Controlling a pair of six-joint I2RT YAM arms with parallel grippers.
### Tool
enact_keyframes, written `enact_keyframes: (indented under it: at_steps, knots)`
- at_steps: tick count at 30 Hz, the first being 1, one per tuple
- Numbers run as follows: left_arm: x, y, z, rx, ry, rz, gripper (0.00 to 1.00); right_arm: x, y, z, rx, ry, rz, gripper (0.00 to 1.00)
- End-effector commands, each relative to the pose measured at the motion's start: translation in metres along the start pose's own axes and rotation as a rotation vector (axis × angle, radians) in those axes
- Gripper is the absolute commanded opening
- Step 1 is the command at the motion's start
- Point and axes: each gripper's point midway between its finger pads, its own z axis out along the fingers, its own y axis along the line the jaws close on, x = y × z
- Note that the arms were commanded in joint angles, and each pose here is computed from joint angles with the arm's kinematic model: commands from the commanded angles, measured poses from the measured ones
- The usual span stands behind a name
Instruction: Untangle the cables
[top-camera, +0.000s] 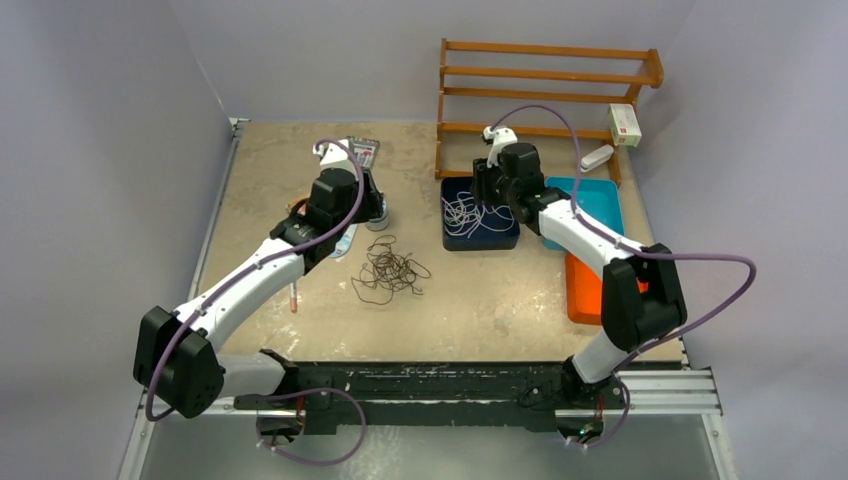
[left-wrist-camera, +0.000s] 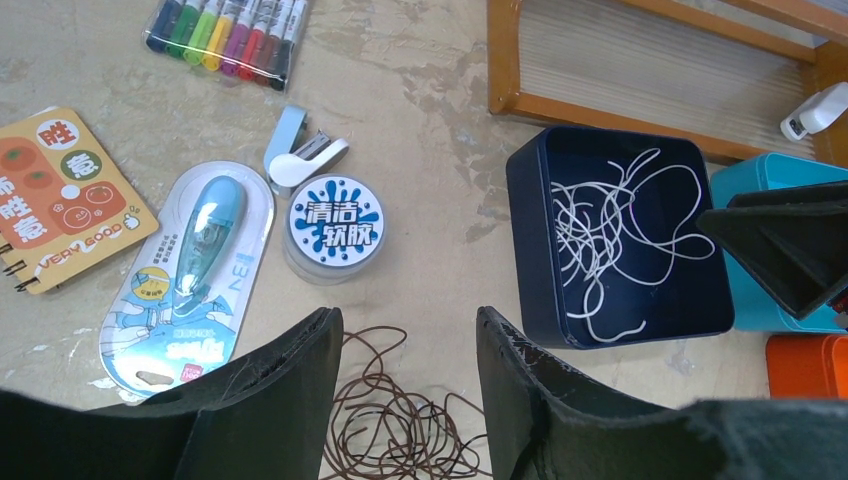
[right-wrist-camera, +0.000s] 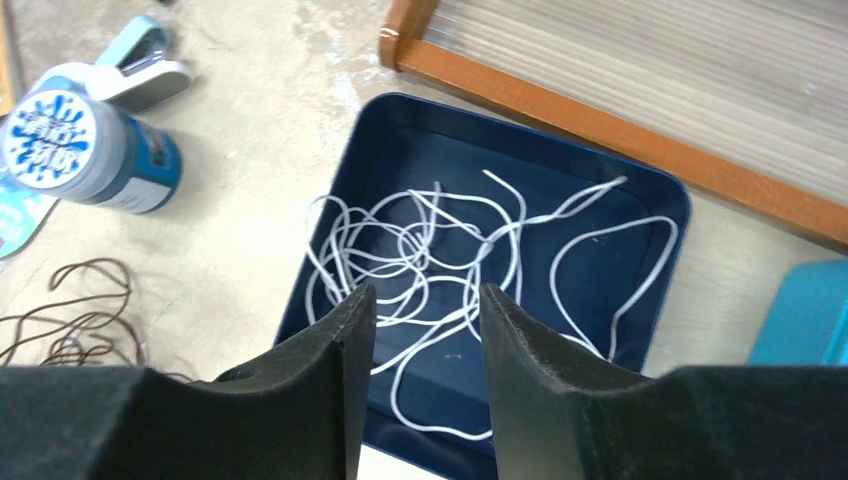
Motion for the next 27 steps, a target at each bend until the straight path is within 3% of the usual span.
enact_keyframes:
  at_steps: [1,6,17,27]
  knots:
    - [-0.012,-0.007,0.002,0.025,-0.045,-0.032,0.51,-0.03,0.031,-0.006,-0.18,-0.086,-0.018,0.44]
    - [-0.01,-0.002,0.0,0.009,-0.048,-0.029,0.51,-0.026,0.058,0.008,-0.349,-0.068,-0.074,0.5]
    - [-0.01,0.004,-0.004,-0.012,-0.054,-0.024,0.51,0.01,0.062,0.043,-0.388,0.075,-0.068,0.47]
    - [-0.008,0.005,-0.002,-0.019,-0.05,-0.018,0.51,0.035,0.053,0.057,-0.342,0.149,-0.051,0.15]
